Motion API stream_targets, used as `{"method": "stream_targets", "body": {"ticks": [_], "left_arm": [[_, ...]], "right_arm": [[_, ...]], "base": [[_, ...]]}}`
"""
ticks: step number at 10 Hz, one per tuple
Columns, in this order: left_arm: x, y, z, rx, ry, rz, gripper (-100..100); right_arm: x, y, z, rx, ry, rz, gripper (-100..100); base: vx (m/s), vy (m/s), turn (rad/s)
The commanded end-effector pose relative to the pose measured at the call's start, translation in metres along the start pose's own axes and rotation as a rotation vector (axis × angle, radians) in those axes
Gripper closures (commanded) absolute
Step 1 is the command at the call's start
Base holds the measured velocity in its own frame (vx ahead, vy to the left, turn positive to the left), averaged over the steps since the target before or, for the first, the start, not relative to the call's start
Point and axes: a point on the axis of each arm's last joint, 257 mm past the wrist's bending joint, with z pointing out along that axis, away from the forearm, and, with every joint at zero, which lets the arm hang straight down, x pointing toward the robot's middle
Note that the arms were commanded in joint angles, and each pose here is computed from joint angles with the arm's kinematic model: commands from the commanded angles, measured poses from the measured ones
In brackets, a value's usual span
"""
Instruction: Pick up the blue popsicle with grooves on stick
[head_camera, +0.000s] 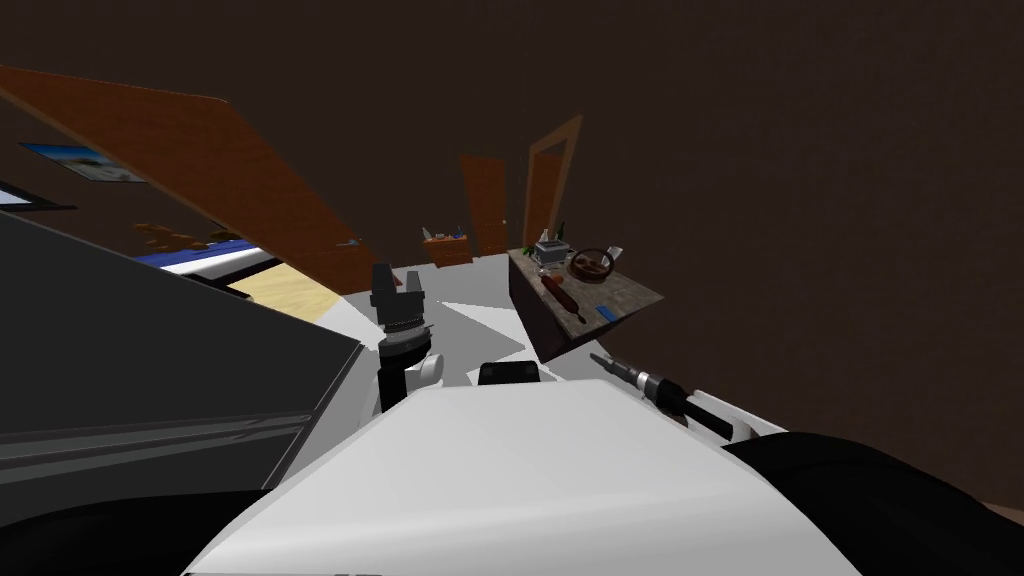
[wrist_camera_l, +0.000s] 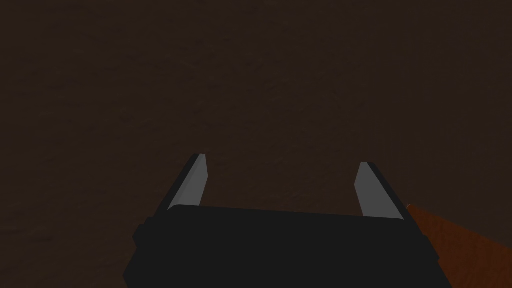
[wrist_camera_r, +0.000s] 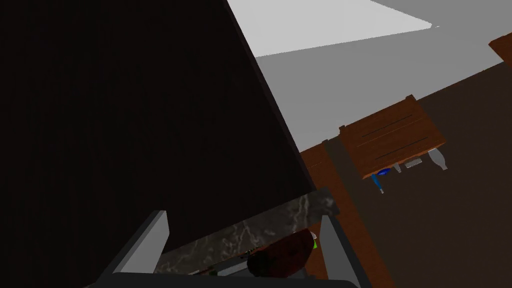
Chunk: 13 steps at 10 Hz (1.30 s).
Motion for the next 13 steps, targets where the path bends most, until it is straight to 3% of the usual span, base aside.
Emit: {"method": "stream_targets", "body": {"ticks": [1,2,5,6,9,10,11,12,13], "left_arm": [[0.000,0.000,0.000,0.000,0.000,0.000,0],[0.000,0.000,0.000,0.000,0.000,0.000,0],[0.000,0.000,0.000,0.000,0.000,0.000,0],[0.000,0.000,0.000,0.000,0.000,0.000,0],[0.000,0.000,0.000,0.000,0.000,0.000,0],[0.000,0.000,0.000,0.000,0.000,0.000,0],[0.000,0.000,0.000,0.000,0.000,0.000,0],[0.000,0.000,0.000,0.000,0.000,0.000,0],[0.000,0.000,0.000,0.000,0.000,0.000,0]], "right_arm": [[0.003,-0.014,-0.011,0.029,0.041,-0.040,-100],[0.014,-0.034,-0.023,0.073,0.088,-0.059,-100],[0.012,-0.061,-0.043,0.121,0.159,-0.129,-100],[0.019,-0.078,-0.057,0.158,0.203,-0.151,-100],[0.014,-0.099,-0.075,0.198,0.264,-0.210,-100],[0.015,-0.115,-0.090,0.229,0.308,-0.239,-100],[0.012,-0.116,-0.091,0.231,0.311,-0.247,-100],[0.012,-0.129,-0.105,0.260,0.352,-0.274,-100],[0.010,-0.130,-0.106,0.261,0.355,-0.280,-100]], "base": [[0.053,0.037,0.031],[0.048,0.035,0.071],[0.046,0.030,0.035],[0.066,0.034,0.071],[0.057,0.019,0.041],[0.066,0.012,0.074],[0.055,0.006,0.029],[0.066,0.015,0.058],[0.056,0.010,0.038]]}}
